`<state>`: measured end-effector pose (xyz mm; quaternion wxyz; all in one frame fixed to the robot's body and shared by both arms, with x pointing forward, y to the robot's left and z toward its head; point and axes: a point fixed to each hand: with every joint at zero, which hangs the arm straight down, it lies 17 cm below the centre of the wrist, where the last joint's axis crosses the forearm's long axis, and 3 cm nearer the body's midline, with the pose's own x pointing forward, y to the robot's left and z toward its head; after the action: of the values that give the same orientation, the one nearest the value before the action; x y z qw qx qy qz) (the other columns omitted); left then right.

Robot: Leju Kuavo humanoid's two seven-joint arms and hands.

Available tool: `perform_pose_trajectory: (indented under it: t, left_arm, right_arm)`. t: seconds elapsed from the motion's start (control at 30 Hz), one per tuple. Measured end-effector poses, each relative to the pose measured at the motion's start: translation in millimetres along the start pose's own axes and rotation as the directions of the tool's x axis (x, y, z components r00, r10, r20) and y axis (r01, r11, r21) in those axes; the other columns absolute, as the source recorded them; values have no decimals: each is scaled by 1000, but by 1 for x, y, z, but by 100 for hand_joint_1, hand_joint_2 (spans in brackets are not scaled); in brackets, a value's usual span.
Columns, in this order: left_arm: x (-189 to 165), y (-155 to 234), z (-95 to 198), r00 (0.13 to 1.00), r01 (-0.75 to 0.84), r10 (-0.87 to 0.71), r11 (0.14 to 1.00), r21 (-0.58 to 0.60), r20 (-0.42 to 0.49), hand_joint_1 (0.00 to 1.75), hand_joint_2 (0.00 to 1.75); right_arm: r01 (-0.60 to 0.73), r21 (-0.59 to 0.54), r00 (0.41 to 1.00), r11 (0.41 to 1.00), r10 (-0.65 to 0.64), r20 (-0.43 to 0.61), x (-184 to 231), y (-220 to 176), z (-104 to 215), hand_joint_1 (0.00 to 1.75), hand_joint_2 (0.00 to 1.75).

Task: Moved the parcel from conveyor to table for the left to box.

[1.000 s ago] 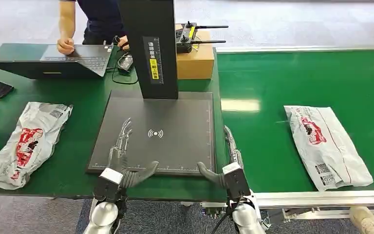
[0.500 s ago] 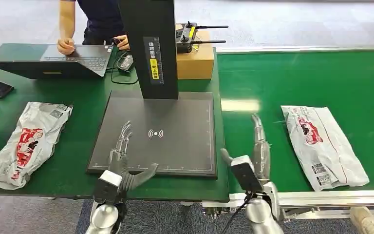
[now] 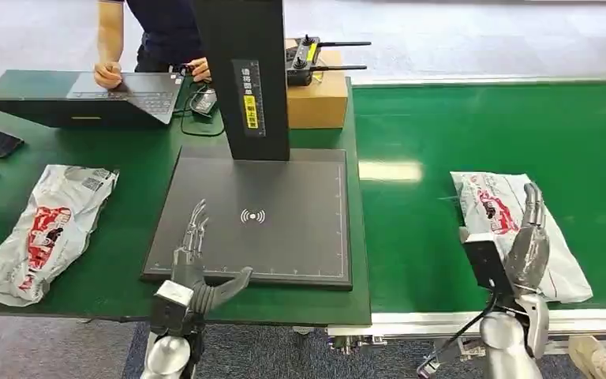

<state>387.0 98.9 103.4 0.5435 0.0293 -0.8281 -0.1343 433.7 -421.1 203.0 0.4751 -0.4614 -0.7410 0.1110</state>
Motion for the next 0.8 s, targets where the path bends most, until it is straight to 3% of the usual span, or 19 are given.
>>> perform_pose_trajectory:
  t: [0.33,0.57,0.8]
  left_arm:
    - [-2,-11,-2,1000,-5,4,1000,-17,-5,0,175]
    - [-5,-14,5,1000,0,-1,1000,-27,-16,0,175]
    - [-5,-17,5,1000,4,-4,999,-39,-15,0,175]
  right_arm:
    - [-113,54,959,992,123,-254,-154,-33,3,0,175]
    - [-143,102,917,985,170,-361,-195,-22,-2,0,175]
    - [-111,137,900,984,158,-406,-204,-4,-1,0,175]
